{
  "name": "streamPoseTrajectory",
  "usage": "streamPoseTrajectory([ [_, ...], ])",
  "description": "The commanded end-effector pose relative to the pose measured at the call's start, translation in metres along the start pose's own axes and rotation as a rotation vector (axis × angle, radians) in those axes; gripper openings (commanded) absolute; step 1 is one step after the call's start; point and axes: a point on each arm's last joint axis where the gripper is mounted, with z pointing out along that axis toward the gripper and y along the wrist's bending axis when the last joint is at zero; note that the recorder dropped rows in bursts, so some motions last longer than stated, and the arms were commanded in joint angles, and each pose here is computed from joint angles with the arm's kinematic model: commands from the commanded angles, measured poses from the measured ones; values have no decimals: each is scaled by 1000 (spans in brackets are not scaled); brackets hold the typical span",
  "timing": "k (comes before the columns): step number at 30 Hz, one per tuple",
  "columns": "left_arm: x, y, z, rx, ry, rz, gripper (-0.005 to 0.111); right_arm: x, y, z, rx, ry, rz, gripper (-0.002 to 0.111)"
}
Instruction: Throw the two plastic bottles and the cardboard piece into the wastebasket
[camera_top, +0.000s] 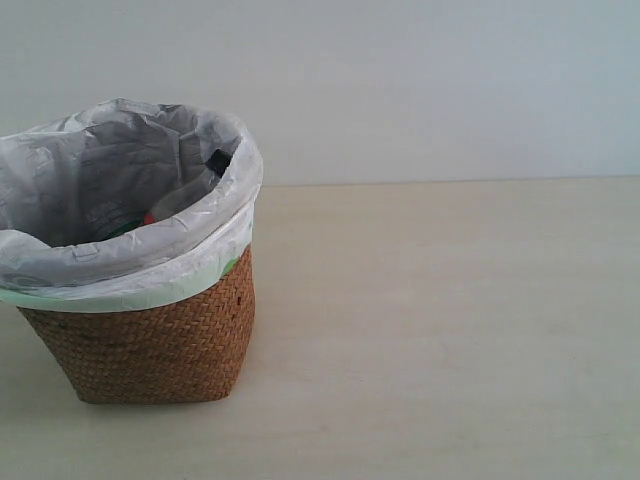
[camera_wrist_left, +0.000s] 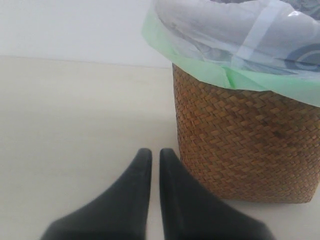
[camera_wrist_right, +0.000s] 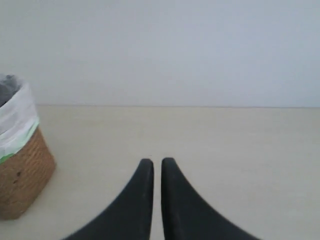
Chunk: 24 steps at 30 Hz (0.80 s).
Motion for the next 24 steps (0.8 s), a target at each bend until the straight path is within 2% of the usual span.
streamPoseTrajectory([
  [1, 1, 0, 0, -4, -2, -8, 6, 2, -3, -12, 152, -60, 39, 2],
  [7, 1, 0, 0, -4, -2, -8, 6, 5, -3, -21, 288, -95, 71, 2],
  [16, 1, 0, 0, -4, -2, -8, 6, 4, -3, -18, 301, -88, 72, 2],
  [21, 1, 0, 0, -4, -2, -8, 6, 7, 1, -27, 264, -120, 98, 2],
  [24, 1, 0, 0, -4, -2, -8, 6, 16, 15, -44, 107, -175, 200, 2],
])
